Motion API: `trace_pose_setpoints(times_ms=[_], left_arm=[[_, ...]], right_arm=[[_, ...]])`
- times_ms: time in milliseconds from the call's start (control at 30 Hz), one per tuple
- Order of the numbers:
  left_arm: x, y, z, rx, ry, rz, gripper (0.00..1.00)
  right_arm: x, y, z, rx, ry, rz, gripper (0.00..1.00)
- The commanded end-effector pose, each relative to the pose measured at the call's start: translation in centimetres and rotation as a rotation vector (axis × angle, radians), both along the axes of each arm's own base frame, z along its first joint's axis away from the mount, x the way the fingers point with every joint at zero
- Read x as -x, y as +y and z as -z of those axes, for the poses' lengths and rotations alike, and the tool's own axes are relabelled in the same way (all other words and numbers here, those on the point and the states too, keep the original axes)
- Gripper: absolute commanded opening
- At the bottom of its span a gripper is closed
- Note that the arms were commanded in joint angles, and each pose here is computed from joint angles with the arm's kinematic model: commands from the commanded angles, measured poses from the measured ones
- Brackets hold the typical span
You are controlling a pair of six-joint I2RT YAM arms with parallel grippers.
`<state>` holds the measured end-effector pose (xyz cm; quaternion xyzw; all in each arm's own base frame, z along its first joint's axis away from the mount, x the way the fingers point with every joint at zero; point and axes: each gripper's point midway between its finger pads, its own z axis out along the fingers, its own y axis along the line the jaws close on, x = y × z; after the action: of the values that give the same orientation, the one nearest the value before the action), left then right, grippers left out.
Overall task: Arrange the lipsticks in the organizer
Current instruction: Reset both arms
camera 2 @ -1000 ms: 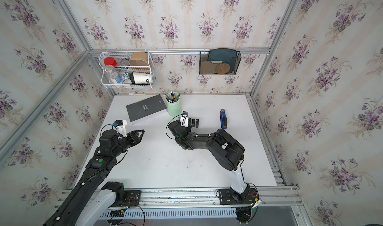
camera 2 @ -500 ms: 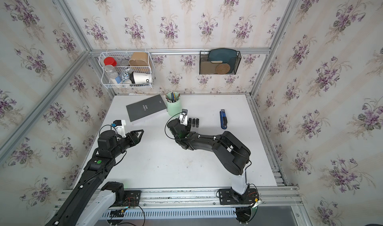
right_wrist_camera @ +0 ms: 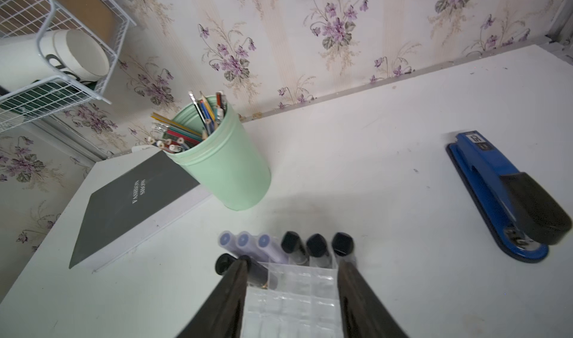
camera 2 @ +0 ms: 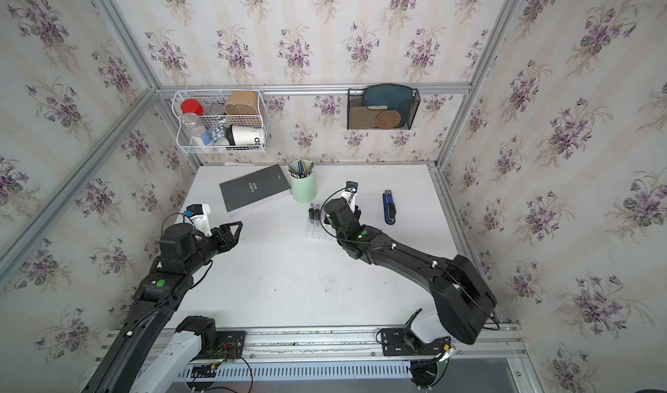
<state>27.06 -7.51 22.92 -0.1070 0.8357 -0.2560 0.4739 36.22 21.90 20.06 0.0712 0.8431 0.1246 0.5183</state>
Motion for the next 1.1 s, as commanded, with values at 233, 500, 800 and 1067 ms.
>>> trace_pose_setpoints(times_ms=[233, 500, 800, 1067], left_arm=[[-3.4, 7.0, -0.2, -0.317, -0.180, -0.376, 0.92], [-3.8, 13.3, 2.8, -0.765, -0.165, -0.659, 0.91], [-9.4, 11.1, 9.3, -0.756, -0.160, -0.431, 0.92], [-10.3, 8.5, 9.9, -0.792, -0.215, -0.247, 0.92]], right_arm=[[-2.2, -10.9, -3.3, 0.170, -0.169, 0.019, 0.73], [-1.0, -23.2, 3.7, 0.233, -0.211, 0.340, 0.74], [-0.6, -22.9, 5.7, 0.304, -0.336, 0.273, 0.77], [-0.7, -21.6, 6.9, 0.271, -0.376, 0.145, 1.00]])
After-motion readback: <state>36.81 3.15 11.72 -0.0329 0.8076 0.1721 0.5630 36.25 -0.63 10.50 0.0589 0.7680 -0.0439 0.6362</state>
